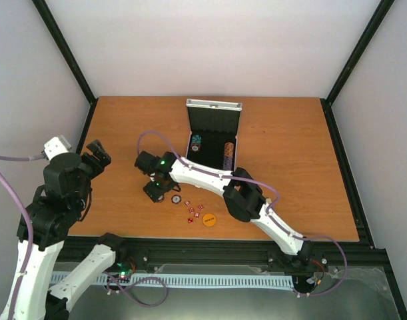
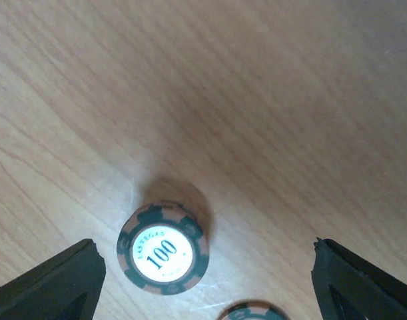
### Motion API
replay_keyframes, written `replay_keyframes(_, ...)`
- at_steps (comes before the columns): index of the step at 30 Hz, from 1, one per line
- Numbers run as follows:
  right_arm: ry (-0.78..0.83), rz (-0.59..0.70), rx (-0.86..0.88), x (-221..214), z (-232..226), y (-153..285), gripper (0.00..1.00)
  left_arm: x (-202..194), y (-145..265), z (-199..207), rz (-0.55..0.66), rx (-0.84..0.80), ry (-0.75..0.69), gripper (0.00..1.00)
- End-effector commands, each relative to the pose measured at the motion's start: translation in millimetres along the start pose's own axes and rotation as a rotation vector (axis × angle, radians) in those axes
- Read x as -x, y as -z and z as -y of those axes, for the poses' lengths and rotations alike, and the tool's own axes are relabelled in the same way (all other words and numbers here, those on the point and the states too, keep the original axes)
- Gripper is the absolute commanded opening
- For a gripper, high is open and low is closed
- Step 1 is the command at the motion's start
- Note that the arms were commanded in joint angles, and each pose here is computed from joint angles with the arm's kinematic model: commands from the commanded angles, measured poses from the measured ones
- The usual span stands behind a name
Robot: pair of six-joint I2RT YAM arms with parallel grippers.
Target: Pack up texas hold em set
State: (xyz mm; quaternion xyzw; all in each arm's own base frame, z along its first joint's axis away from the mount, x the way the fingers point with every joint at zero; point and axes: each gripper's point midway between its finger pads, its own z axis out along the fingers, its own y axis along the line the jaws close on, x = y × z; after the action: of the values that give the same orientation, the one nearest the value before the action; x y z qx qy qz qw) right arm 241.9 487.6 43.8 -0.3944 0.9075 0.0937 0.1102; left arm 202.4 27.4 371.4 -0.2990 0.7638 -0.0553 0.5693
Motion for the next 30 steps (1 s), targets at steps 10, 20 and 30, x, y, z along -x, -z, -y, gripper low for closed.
replay_keyframes(10,0.029,-0.066,0.036,-5,-5,-8,0.81,1,-1,0,0.013,-0.006,-0.019,1.00)
replay_keyframes(20,0.042,-0.078,0.049,-10,-16,-17,0.80,-2,-2,-1,0.009,-0.004,-0.026,1.00)
replay_keyframes(30,0.038,-0.102,0.027,-16,-15,-32,0.75,-4,-2,-3,0.009,-0.004,-0.034,1.00)
